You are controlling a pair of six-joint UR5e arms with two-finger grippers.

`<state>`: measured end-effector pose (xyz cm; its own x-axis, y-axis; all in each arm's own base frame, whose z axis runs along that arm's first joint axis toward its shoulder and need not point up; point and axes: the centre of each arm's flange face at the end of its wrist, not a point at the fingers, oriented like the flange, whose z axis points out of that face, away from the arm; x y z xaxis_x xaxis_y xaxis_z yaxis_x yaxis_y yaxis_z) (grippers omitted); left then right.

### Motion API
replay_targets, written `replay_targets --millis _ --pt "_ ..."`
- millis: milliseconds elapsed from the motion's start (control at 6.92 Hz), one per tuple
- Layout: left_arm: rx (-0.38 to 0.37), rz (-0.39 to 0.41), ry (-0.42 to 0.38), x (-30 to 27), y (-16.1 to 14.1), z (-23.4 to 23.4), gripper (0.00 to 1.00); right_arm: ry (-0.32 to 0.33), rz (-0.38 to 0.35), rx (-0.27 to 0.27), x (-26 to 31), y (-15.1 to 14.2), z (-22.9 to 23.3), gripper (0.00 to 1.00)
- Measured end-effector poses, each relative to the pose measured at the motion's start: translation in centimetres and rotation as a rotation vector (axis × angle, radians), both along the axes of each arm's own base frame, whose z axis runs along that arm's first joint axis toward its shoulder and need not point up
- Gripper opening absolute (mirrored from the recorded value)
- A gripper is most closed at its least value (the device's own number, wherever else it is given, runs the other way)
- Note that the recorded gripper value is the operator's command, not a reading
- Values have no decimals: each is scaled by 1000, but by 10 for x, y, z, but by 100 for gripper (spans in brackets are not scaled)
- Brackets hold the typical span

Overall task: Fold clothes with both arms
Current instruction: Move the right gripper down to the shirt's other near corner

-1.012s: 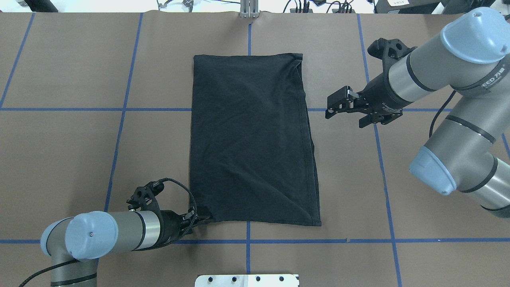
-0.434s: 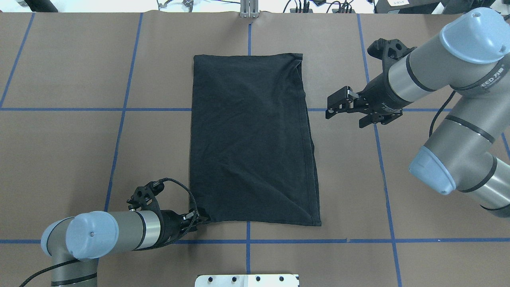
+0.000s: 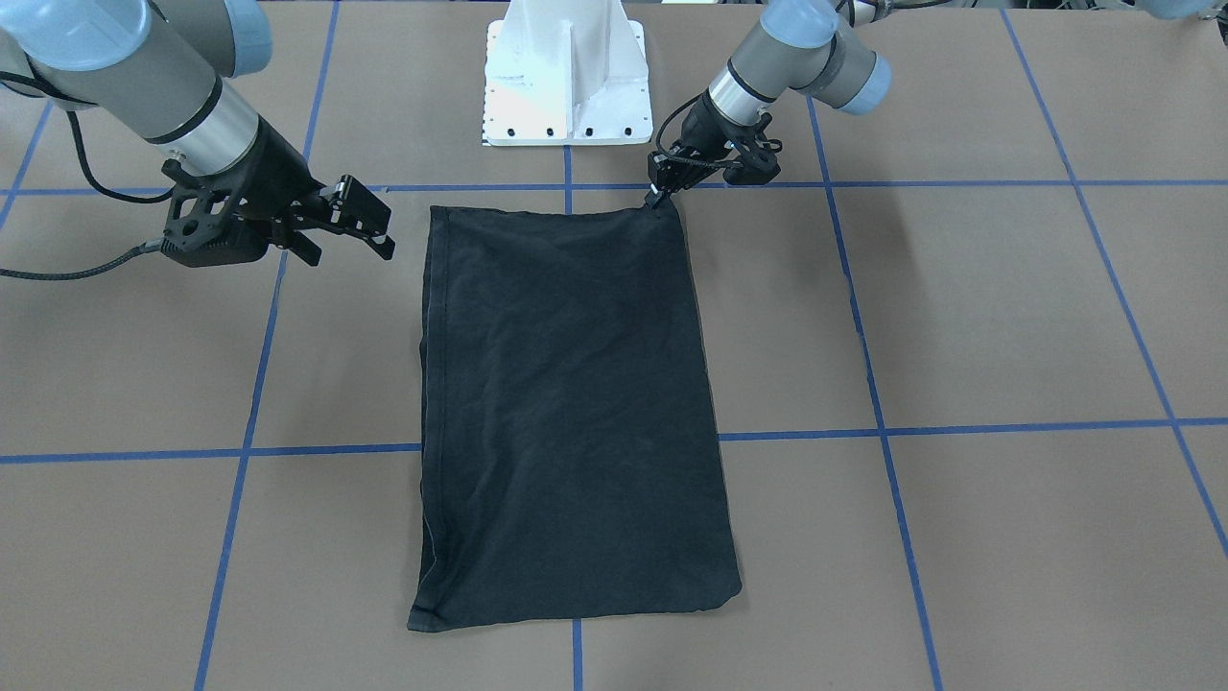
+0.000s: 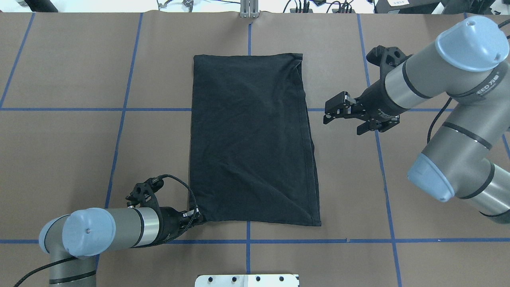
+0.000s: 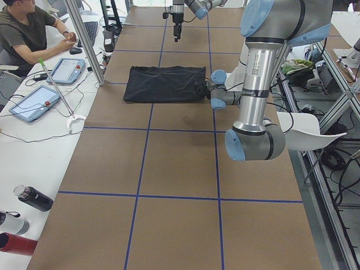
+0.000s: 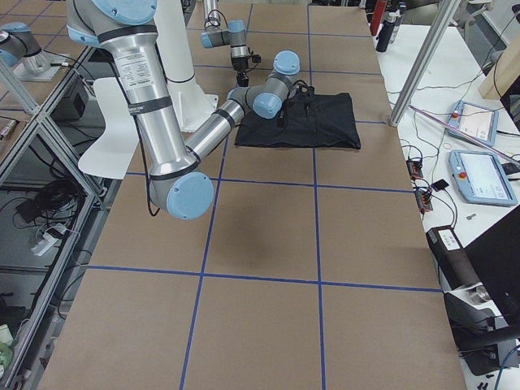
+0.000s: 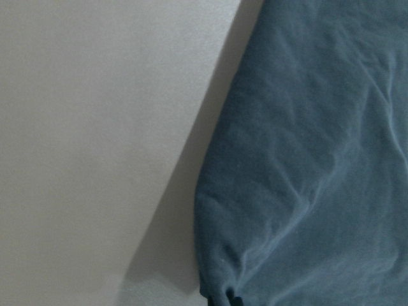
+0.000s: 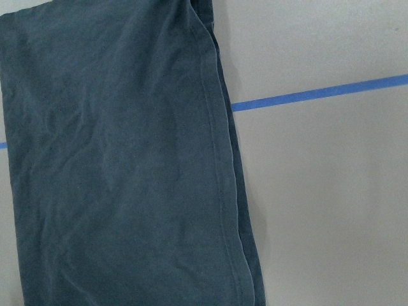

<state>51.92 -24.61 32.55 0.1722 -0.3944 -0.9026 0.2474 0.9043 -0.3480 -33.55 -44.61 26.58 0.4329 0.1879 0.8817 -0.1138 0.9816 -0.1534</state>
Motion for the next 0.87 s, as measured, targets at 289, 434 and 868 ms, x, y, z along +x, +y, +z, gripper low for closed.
replay_targets --millis 289,434,868 --pt "-2 -6 25 -8 -1 -11 0 -10 58 -111 -39 29 -4 100" --pt "-2 -10 35 -12 -3 -16 0 3 88 -132 -67 49 -5 100" --pt "-2 -10 43 -20 -3 -31 0 71 109 -81 -139 114 6 100"
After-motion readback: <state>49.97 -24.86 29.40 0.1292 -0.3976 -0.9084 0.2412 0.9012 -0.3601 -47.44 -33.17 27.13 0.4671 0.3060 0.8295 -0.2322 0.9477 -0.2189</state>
